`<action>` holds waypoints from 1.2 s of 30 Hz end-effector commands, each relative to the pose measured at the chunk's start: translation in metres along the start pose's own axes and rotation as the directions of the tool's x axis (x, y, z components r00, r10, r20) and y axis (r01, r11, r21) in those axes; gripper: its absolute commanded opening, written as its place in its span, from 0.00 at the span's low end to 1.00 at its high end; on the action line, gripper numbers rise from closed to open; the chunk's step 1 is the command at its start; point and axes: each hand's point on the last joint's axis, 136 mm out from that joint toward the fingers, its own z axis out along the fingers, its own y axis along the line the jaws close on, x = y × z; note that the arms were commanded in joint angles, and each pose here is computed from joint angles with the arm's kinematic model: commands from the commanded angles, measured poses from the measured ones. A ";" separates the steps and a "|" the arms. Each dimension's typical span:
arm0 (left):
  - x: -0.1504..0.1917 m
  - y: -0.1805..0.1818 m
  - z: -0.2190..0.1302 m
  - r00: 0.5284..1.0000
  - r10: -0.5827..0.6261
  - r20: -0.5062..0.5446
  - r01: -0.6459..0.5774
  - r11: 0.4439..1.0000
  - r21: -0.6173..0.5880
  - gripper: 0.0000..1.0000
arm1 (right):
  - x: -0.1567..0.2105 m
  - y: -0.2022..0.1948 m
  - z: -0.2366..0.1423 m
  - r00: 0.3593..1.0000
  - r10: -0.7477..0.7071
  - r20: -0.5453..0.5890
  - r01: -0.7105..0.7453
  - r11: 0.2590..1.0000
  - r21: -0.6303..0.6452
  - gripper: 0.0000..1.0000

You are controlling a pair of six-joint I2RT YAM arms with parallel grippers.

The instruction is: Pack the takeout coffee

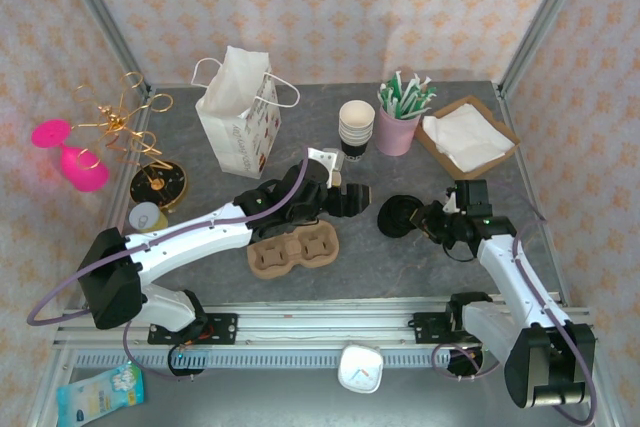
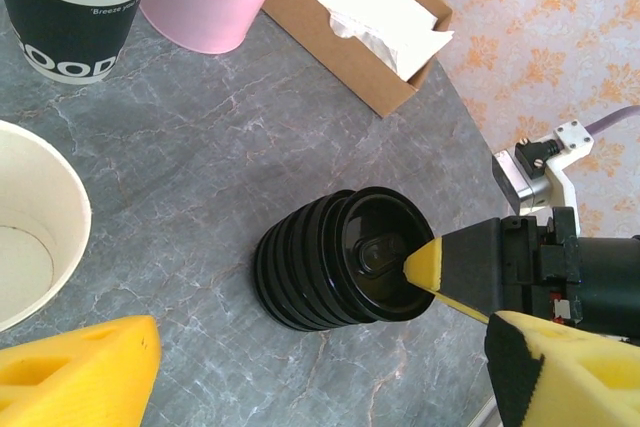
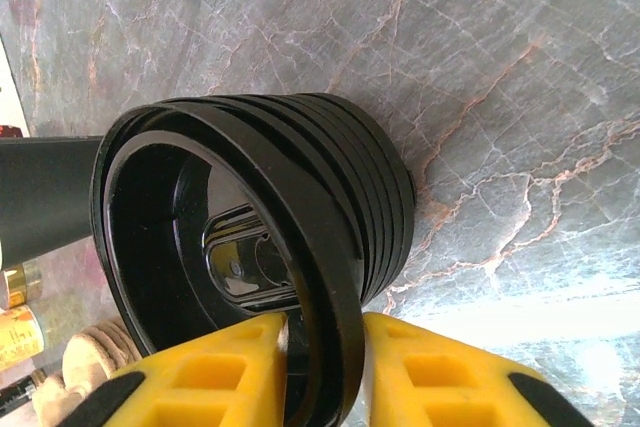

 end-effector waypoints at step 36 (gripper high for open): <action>-0.040 -0.029 0.030 0.998 0.045 -0.033 -0.047 0.997 -0.056 0.72 | -0.024 0.090 -0.053 0.988 -0.148 0.045 0.153 0.978 -0.143 0.17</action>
